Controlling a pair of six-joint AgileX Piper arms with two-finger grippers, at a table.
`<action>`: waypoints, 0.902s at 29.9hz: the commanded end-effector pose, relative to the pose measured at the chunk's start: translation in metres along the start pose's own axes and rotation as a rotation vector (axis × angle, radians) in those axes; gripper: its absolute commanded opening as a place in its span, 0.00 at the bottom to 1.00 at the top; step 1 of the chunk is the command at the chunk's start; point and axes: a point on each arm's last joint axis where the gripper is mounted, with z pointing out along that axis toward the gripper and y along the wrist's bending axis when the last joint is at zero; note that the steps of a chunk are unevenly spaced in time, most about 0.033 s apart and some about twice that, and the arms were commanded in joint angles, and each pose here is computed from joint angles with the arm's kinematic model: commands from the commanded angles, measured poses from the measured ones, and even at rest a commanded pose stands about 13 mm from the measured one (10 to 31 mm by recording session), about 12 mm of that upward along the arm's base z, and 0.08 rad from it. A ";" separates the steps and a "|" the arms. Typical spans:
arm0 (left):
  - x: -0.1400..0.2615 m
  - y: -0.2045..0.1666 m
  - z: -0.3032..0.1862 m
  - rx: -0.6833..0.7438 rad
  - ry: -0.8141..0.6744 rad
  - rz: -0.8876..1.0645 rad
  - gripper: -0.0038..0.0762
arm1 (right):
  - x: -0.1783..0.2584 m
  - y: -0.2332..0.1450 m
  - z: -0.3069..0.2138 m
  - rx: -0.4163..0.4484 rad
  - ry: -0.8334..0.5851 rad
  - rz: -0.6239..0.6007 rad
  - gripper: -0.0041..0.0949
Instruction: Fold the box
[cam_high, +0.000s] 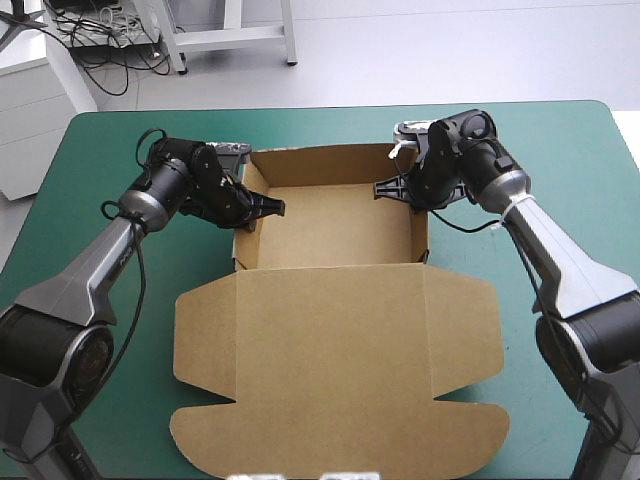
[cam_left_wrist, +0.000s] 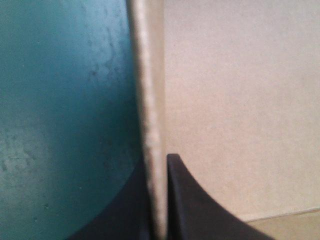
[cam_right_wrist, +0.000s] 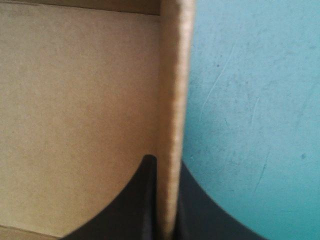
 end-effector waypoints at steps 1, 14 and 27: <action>-0.004 0.000 -0.010 -0.034 -0.023 0.031 0.04 | -0.003 0.001 -0.004 -0.002 -0.004 0.002 0.03; -0.010 0.005 0.011 -0.077 -0.020 0.101 0.04 | 0.000 0.002 0.024 0.003 0.099 -0.007 0.10; -0.016 -0.006 0.003 0.006 -0.015 0.162 0.62 | 0.000 0.000 0.024 0.024 0.093 0.000 0.65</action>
